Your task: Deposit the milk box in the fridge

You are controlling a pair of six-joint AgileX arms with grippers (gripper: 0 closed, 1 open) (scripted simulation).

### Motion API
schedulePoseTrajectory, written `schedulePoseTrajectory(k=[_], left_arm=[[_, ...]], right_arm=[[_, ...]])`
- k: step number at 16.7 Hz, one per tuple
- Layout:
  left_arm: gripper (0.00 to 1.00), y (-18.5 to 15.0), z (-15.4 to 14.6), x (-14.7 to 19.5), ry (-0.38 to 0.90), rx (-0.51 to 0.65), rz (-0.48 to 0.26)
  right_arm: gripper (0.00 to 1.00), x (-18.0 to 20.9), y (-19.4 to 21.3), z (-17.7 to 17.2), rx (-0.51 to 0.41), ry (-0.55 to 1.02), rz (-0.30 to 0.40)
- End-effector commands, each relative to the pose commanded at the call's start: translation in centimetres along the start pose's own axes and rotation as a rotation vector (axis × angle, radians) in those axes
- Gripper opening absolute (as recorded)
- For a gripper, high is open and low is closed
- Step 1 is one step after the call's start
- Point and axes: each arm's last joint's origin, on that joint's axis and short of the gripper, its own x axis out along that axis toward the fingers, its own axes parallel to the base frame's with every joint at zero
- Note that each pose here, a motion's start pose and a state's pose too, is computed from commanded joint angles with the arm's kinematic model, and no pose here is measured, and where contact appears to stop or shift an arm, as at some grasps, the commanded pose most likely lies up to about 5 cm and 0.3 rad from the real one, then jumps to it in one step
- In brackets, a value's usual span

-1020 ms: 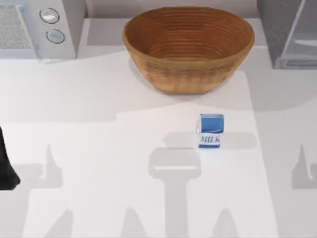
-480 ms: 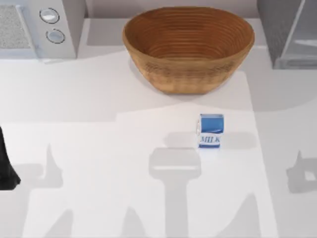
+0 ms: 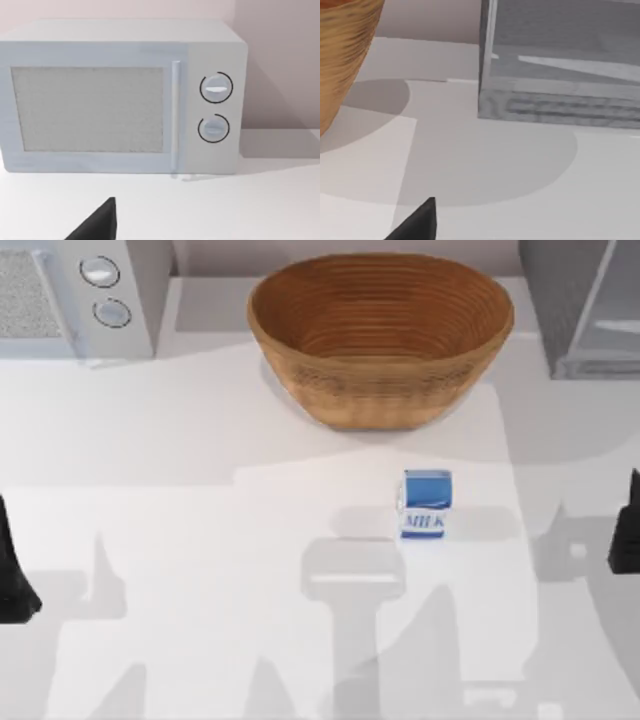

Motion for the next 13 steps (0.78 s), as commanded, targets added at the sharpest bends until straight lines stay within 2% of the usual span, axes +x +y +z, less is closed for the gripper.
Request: schedulePoseTrajectory(k=[7,13], left_arm=[[1.0,0.0,0.0,0.0,0.0,0.0,0.0],[1.0,0.0,0.0,0.0,0.0,0.0,0.0]], right_arm=[[1.0,4.7,6.4,0.8,-0.003,-0.086,0.0],[1.0,7.3,13.1,-2.4,0.018,-0.159,0.002]])
